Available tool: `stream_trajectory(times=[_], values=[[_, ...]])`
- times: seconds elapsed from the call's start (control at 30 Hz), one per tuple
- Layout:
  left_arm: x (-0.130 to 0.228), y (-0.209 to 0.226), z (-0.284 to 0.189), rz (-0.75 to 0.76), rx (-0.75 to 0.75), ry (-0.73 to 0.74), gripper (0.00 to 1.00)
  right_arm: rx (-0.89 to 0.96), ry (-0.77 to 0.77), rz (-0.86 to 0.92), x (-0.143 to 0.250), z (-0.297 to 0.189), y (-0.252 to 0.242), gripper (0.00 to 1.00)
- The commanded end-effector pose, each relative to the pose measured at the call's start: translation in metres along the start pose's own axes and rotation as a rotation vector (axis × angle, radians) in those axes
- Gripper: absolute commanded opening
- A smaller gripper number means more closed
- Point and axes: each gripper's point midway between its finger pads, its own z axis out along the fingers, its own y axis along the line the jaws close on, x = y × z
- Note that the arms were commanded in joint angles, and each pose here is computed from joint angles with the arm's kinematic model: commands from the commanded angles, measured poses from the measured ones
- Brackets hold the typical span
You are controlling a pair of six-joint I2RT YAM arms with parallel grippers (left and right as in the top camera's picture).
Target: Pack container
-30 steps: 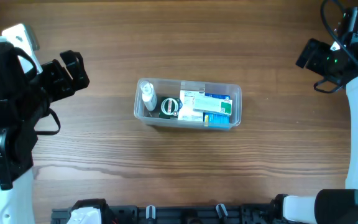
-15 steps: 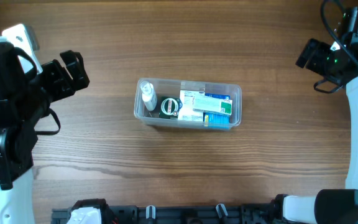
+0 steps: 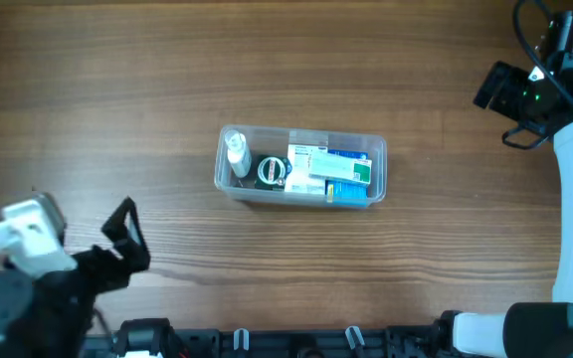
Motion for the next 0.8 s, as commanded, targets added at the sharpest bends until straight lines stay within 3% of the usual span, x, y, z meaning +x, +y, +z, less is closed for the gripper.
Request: stream_trajectory(times=[0.0, 0.2, 0.33, 0.77], values=[[0.055, 0.016, 0.047, 0.01, 0.028, -0.062, 1.0, 0.002, -0.018, -0.012, -0.004, -0.004, -0.001, 1.0], [0.068, -0.002, 0.102, 0.038, 0.243, -0.357, 1.0, 0.002, -0.018, -0.012, -0.004, -0.004, -0.001, 1.0], [0.078, 0.002, 0.119, 0.055, 0.27, -0.468, 1.0, 0.002, -0.018, -0.012, -0.004, -0.004, -0.001, 1.0], [0.13, 0.028, 0.158, 0.037, 0.182, -0.372, 1.0, 0.002, -0.018, -0.012, -0.004, -0.004, -0.001, 1.0]])
